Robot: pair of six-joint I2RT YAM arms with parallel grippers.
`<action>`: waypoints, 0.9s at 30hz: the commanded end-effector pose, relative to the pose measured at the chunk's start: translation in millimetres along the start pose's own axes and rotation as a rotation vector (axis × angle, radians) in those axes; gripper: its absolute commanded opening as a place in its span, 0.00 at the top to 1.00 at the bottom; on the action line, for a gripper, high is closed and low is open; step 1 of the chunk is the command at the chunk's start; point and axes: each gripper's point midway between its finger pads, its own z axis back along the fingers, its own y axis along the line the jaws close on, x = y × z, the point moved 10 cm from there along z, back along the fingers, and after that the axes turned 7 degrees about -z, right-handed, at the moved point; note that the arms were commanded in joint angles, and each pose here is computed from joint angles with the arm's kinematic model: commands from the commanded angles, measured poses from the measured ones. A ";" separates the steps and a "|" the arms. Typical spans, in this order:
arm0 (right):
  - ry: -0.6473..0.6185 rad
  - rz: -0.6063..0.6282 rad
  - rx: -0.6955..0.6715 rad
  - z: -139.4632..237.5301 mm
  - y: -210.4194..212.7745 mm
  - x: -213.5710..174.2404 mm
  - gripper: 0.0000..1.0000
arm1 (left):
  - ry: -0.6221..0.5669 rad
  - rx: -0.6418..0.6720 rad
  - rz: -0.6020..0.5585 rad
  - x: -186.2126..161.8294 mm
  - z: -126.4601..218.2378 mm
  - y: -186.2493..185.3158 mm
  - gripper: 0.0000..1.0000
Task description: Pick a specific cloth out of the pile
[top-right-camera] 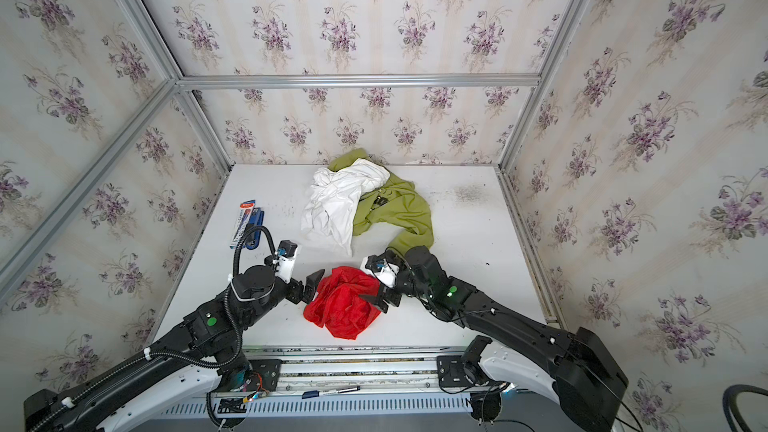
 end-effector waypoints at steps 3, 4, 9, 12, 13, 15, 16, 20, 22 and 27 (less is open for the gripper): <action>-0.074 -0.168 -0.378 15.9 -56.8 5.3 0.01 | -0.045 0.249 -0.049 13.0 -11.0 14.1 0.01; -0.079 -0.196 -0.453 17.5 -66.6 4.1 0.01 | -0.032 0.272 -0.061 13.0 -14.6 17.1 0.01; -0.075 -0.300 -0.766 32.7 -115.0 -21.8 0.01 | 0.035 0.341 -0.019 6.7 -27.7 46.0 0.01; -0.068 -0.344 -0.888 39.4 -130.4 -38.8 0.01 | 0.036 0.389 0.035 -0.2 -28.5 66.1 0.01; -0.058 -0.346 -0.925 41.7 -132.7 -41.1 0.02 | 0.029 0.406 0.045 -3.6 -28.2 71.9 0.01; -0.062 -0.315 -0.991 44.2 -134.9 -50.3 0.01 | 0.018 0.446 0.057 -14.0 -28.1 81.1 0.01; -0.064 -0.310 -1.028 45.4 -136.0 -56.9 0.02 | 0.011 0.456 0.056 -18.7 -28.2 84.5 0.01; -0.033 -0.298 -1.099 41.3 -143.1 -77.8 0.02 | -0.006 0.521 0.095 -30.6 -28.5 101.7 0.01; -0.037 -0.286 -1.133 38.0 -147.9 -83.4 0.02 | 0.001 0.551 0.128 -32.9 -30.8 111.9 0.01; -0.058 -0.253 -1.219 34.7 -161.2 -87.9 0.01 | 0.023 0.594 0.170 -36.6 -40.9 134.7 0.01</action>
